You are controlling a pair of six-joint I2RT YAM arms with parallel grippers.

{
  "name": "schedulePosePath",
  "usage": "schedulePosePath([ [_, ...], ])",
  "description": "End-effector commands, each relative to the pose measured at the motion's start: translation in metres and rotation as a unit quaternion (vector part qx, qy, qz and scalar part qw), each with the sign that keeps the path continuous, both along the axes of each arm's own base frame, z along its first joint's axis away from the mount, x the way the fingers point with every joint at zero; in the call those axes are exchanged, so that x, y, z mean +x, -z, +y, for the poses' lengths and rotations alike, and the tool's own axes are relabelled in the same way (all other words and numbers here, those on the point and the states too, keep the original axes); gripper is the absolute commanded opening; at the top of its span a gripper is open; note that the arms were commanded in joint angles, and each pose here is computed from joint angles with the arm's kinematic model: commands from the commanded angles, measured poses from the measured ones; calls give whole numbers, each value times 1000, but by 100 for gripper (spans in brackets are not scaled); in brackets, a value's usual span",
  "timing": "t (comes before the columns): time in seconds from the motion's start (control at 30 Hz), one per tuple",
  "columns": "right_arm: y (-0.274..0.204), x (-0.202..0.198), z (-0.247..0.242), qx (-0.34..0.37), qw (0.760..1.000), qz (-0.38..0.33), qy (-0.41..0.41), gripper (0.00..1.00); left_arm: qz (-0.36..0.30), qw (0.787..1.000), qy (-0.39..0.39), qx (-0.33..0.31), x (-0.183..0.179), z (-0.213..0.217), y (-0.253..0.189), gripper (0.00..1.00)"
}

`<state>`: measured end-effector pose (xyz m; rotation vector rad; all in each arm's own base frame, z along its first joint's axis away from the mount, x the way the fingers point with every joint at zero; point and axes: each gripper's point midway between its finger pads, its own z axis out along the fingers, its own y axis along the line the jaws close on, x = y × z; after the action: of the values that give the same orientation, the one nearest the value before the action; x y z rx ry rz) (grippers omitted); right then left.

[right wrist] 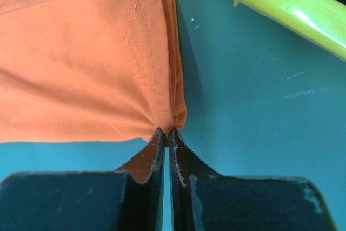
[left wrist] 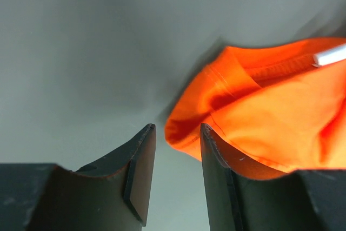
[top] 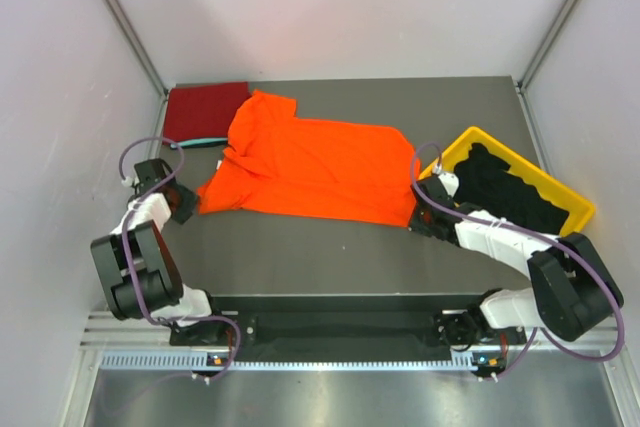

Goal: Fold and stack the t-shirts
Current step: Fold the tshirt

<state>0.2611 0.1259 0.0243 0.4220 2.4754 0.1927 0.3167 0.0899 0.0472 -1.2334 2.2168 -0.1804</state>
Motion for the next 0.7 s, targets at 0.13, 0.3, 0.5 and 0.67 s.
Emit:
schedulePosePath([
  [0.13, -14, 11, 6, 0, 999, -29, -15, 0, -9, 1000, 26, 6, 22, 8, 14, 43],
  [0.3, -16, 10, 6, -2, 999, -29, -19, 0, 18, 999, 22, 14, 16, 12, 28, 36],
  [0.5, -17, 6, 2, -18, 999, -23, -33, 0, 31, 999, 22, 38, 13, 20, 6, 0],
  [0.67, -25, -2, -2, -23, 998, -25, -48, 0, 43, 995, 20, 85, 1, 32, -21, 0],
])
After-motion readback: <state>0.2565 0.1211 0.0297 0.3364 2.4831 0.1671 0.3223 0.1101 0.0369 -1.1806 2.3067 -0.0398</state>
